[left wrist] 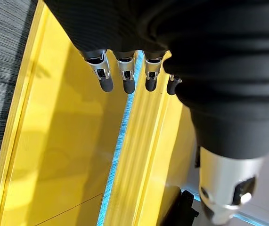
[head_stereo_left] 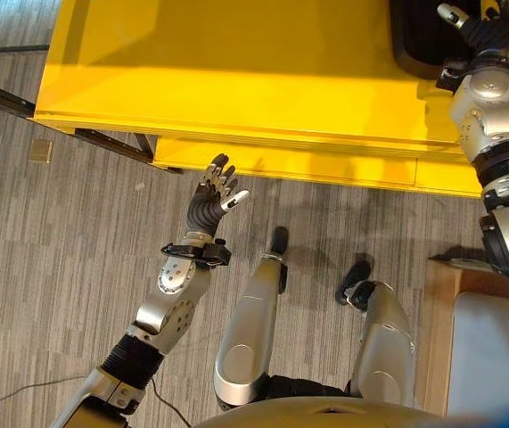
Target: Move parts from the plastic box to the shelf.
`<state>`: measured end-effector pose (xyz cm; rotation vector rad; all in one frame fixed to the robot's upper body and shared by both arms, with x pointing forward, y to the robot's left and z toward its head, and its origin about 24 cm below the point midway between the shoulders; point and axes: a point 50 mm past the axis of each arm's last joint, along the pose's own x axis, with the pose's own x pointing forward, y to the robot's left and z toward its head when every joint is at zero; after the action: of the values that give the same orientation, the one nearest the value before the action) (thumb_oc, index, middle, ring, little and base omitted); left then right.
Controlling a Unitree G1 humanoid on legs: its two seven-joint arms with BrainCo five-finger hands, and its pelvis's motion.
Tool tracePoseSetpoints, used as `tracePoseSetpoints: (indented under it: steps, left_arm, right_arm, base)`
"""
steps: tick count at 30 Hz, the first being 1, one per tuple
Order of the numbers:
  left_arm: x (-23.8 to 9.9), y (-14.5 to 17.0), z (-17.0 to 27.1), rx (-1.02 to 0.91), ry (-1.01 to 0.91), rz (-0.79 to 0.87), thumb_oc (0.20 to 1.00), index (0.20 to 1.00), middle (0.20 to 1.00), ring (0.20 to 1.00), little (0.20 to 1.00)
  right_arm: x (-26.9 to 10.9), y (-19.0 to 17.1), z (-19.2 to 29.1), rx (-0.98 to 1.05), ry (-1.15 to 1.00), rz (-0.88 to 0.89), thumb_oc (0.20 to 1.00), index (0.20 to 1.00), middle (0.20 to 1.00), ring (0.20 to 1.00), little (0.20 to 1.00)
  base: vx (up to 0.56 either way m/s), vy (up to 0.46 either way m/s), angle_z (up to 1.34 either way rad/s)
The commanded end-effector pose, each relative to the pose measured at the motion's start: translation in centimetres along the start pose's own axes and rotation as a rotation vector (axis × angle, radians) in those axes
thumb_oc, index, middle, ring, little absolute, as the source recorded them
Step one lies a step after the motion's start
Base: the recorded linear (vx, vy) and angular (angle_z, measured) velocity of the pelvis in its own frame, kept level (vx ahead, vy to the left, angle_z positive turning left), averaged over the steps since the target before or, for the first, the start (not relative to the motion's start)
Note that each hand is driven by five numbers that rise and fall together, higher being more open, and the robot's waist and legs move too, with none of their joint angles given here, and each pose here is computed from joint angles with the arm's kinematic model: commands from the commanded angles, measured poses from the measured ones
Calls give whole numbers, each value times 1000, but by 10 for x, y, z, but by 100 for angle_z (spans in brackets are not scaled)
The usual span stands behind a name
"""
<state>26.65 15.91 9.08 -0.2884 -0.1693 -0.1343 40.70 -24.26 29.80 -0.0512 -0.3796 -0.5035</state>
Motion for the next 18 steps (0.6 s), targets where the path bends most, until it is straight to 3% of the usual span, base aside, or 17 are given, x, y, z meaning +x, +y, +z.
tracePoseSetpoints:
  steps: [1,18]
  left_arm:
    - [-2,1,14,-7,-79,6,1000,1000,1000,1000,1000]
    - [-4,2,10,-1,-63,8,1000,1000,1000,1000,1000]
  right_arm:
    - [2,-12,5,39,-50,-35,1000,1000,1000,1000,1000]
    - [-10,-2,-33,73,75,-16,1000,1000,1000,1000,1000]
  base:
    - [0,0,0]
    - [0,0,0]
